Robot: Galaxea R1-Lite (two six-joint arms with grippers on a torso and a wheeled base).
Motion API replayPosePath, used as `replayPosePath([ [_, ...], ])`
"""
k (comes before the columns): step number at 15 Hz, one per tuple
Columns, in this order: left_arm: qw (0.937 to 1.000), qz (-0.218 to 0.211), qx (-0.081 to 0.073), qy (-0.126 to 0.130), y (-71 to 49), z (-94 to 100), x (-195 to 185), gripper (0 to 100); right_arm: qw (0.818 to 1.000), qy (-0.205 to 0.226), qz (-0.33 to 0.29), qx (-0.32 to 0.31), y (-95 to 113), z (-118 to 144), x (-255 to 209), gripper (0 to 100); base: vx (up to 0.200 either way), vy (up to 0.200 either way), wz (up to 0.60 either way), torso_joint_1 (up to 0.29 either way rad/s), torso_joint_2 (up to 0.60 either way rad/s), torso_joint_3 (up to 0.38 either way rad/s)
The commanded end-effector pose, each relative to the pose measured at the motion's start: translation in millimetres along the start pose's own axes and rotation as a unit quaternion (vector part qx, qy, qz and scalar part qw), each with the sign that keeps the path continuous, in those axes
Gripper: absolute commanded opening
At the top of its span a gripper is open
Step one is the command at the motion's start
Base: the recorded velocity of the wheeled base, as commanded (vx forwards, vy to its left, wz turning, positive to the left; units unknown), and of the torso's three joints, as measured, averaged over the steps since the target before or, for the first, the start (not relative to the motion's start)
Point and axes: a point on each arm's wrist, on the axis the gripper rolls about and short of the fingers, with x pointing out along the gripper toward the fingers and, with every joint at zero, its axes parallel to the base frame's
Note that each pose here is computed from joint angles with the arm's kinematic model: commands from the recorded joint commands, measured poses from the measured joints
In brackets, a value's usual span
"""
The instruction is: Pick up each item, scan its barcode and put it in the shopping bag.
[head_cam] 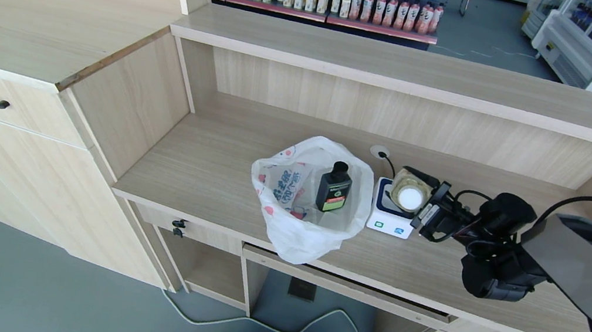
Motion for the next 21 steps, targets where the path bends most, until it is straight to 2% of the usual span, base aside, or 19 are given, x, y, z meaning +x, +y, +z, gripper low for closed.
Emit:
replayPosePath([
  [1, 1.0, 0.0, 0.0, 0.0, 0.0, 0.0, 0.0, 100, 1.0, 0.0, 0.002, 0.004, 4.0, -1.5, 0.7, 0, 0.0, 0.0, 0.0, 0.0, 0.0, 0.0],
  [4, 1.0, 0.0, 0.0, 0.0, 0.0, 0.0, 0.0, 100, 1.0, -0.004, 0.001, 0.003, 4.4, -0.9, 3.9, 0, 0.0, 0.0, 0.0, 0.0, 0.0, 0.0],
  [6, 1.0, 0.0, 0.0, 0.0, 0.0, 0.0, 0.0, 100, 1.0, -0.008, -0.004, 0.011, -5.1, 2.7, 4.8, 0, 0.0, 0.0, 0.0, 0.0, 0.0, 0.0],
  [9, 1.0, 0.0, 0.0, 0.0, 0.0, 0.0, 0.0, 100, 0.998, 0.034, -0.047, -0.014, -85.5, 17.2, -43.0, 0, 0.0, 0.0, 0.0, 0.0, 0.0, 0.0],
  [10, 1.0, 0.0, 0.0, 0.0, 0.0, 0.0, 0.0, 100, 0.997, 0.051, -0.055, 0.004, -102.3, 26.3, -61.2, 0, 0.0, 0.0, 0.0, 0.0, 0.0, 0.0],
  [11, 1.0, 0.0, 0.0, -0.001, 0.0, 0.4, -0.1, 100, 0.995, 0.064, -0.069, 0.045, -125.8, 47.6, -82.0, 0, 0.0, 0.0, 0.0, 0.0, 0.0, 0.0],
  [13, 1.0, 0.0, 0.0, 0.0, 0.0, 0.0, 0.0, 100, 0.986, 0.066, -0.099, 0.114, -161.4, 85.6, -103.0, 0, 0.0, 0.0, 0.0, 0.0, 0.0, 0.0],
  [14, 1.0, 0.0, 0.0, 0.0, 0.0, 0.0, 0.0, 100, 0.98, 0.07, -0.109, 0.153, -171.8, 99.7, -109.4, 0, 0.0, 0.0, 0.0, 0.0, 0.0, 0.0],
  [17, 1.0, 0.0, 0.0, 0.0, 0.0, 0.0, 0.0, 100, 0.966, 0.091, -0.128, 0.207, -171.3, 123.3, -120.8, 0, 0.0, 0.0, 0.0, 0.0, 0.0, 0.0],
  [21, 1.0, 0.0, 0.0, 0.0, 0.0, 0.0, 0.0, 100, 0.931, 0.183, -0.164, 0.269, -157.8, 148.6, -137.8, 0, 0.0, 0.0, 0.0, 0.0, 0.0, 0.0],
])
